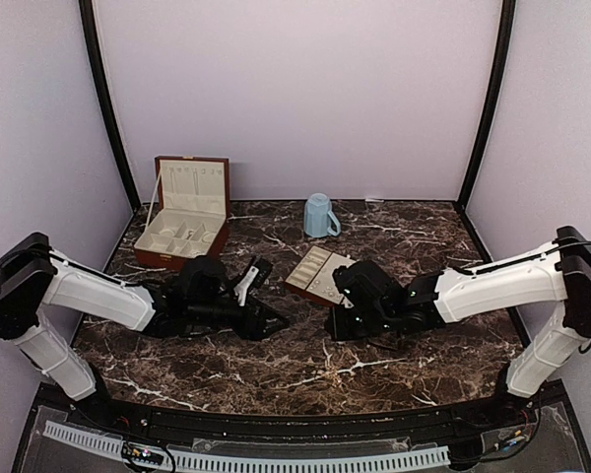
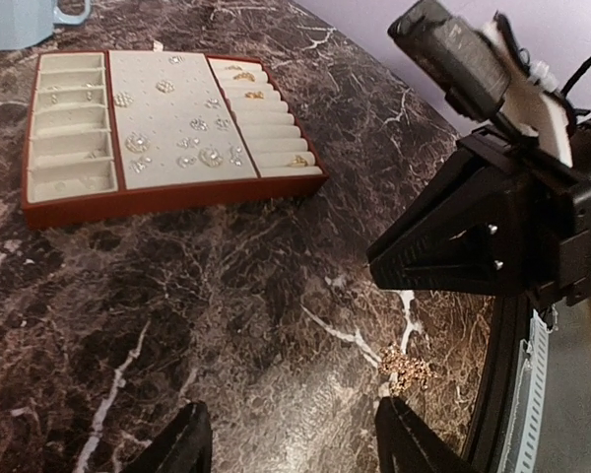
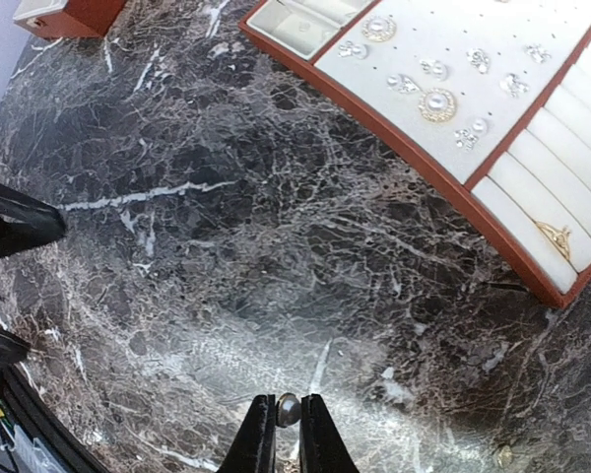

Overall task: Organize the mixed jewelry
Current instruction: Pick up the earring from the center of the board, then pass from the right arm to the left

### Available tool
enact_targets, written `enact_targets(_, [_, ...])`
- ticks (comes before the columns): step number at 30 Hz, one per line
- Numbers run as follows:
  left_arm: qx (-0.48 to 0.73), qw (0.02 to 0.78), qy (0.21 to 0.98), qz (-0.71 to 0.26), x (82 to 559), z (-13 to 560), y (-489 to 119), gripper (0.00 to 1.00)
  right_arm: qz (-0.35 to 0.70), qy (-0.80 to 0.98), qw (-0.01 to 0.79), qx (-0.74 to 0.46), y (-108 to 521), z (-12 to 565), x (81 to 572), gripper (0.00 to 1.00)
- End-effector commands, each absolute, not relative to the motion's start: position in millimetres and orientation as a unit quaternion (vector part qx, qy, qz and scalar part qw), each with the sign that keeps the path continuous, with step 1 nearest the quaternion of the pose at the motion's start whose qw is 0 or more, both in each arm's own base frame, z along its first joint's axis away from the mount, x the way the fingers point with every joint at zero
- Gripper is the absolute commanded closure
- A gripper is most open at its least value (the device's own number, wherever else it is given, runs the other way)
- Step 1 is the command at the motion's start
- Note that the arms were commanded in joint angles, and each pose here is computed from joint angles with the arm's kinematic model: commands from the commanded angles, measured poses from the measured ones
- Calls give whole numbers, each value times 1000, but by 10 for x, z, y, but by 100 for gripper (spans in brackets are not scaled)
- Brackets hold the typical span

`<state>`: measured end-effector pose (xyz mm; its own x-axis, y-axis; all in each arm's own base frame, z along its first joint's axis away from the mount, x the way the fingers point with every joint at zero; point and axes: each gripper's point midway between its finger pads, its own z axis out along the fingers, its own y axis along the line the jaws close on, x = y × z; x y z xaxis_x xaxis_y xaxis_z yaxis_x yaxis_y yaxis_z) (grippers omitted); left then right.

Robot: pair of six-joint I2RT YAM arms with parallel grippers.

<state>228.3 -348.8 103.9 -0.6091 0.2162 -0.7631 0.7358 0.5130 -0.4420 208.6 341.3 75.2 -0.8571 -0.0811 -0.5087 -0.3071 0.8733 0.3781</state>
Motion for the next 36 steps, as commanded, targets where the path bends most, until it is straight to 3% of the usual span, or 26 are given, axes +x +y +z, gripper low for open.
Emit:
enact_targets(1, [318,337,777,-426,2253,1146,-3785,41,262,921,261,-122,3597,942,2067,91])
enact_targets(9, [366,317,763,-428,2154,1018,-4056,43,273,912,263,-155,3628,1013,1980,91])
enact_targets(23, [400,300,748,-437,2033,913,-4173,66,290,905,263,-168,3688,1093,1934,91])
enact_targets(36, [418,296,741,-434,1980,895,-4251,72,296,902,262,-174,3706,1117,1909,91])
